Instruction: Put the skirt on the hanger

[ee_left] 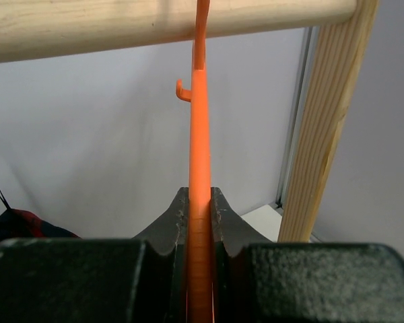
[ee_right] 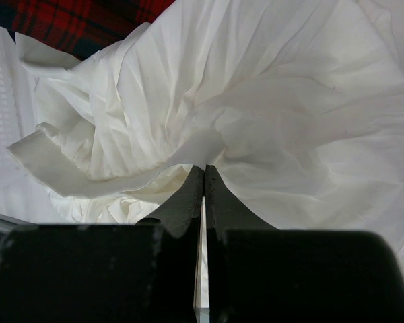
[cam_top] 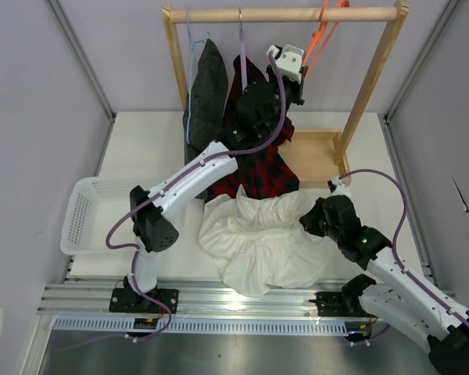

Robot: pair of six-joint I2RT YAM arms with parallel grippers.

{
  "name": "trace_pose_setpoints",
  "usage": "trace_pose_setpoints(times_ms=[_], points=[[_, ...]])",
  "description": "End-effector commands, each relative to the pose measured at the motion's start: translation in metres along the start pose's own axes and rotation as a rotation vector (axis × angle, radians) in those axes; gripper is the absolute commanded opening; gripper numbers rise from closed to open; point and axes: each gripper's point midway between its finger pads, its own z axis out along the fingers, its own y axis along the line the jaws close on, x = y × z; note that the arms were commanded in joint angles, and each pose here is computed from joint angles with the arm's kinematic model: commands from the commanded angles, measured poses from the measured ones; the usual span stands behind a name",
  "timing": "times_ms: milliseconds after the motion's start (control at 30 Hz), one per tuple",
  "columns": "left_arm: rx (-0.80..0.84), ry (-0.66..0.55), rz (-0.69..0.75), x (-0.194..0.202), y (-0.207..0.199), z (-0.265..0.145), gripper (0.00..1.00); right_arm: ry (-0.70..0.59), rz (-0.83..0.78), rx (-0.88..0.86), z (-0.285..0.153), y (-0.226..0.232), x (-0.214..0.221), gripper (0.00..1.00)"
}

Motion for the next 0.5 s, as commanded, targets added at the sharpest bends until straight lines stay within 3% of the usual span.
trace_pose_setpoints(times_ms=[0,300,333,467], points=[[0.007,-0.184,-0.044,-0.084,0.007,-0.012,0.0,-0.054,-0.005,-0.039,-0.005,0.013,-0.019,0.0],[0.033,-0.113,-0.02,-0.07,0.005,-0.022,0.0,-0.052,-0.01,-0.034,-0.005,0.01,-0.02,0.0],[0.048,-0.08,-0.01,-0.054,0.002,-0.023,0.0,-0.048,-0.01,-0.037,-0.005,0.011,-0.019,0.0],[0.07,-0.086,0.002,-0.06,0.004,-0.038,0.0,-0.049,-0.012,-0.035,-0.003,0.01,-0.02,0.0]])
